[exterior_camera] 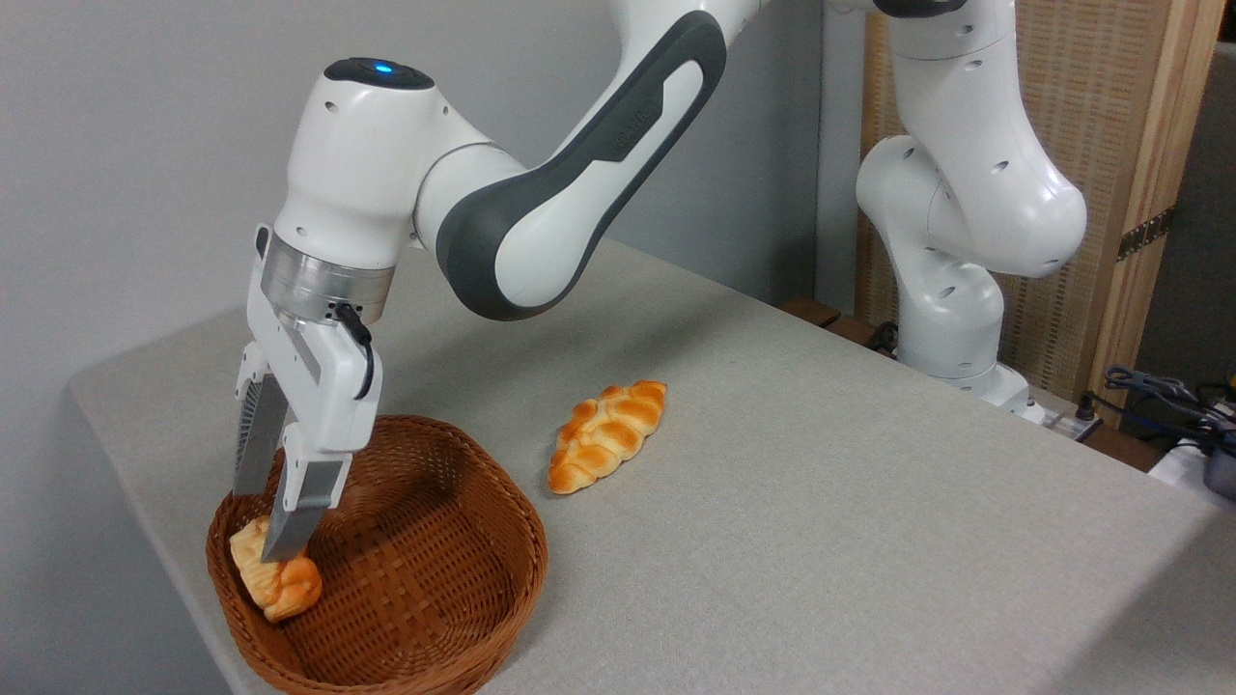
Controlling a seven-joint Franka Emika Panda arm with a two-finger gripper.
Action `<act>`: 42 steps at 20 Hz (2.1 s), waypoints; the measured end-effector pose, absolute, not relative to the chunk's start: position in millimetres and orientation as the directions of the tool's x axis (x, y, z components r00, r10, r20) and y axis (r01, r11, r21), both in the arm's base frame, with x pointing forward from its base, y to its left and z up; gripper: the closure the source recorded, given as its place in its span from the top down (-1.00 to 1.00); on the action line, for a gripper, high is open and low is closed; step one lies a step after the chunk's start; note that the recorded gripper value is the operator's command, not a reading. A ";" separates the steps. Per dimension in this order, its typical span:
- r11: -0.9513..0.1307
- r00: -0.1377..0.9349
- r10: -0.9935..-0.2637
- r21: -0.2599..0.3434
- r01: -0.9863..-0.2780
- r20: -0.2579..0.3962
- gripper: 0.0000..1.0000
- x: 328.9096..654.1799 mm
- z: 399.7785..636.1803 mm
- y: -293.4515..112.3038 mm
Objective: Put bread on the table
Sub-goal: 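Close the gripper on the round golden bun inside the basket, then lift the bun out of the basket and carry it past the braided loaf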
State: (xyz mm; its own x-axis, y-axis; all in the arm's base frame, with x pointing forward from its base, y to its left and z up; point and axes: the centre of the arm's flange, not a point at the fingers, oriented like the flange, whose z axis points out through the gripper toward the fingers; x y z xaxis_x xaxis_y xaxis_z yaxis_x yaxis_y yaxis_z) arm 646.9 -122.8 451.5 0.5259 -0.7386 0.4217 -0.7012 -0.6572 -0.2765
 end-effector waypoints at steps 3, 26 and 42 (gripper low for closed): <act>-0.647 0.522 -0.752 -0.300 -0.701 0.402 1.00 648.8 451.1 -112.9; -0.601 0.486 -0.794 -0.347 -0.720 0.365 -0.89 653.4 436.1 -115.1; -0.638 0.514 -0.762 -0.317 -0.702 0.394 -1.00 652.2 453.6 -109.1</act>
State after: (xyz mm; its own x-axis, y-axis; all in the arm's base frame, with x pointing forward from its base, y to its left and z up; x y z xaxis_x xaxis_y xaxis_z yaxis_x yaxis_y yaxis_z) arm 652.2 -109.1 453.6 0.5145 -0.7616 0.3940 -0.7019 -0.6380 -0.3168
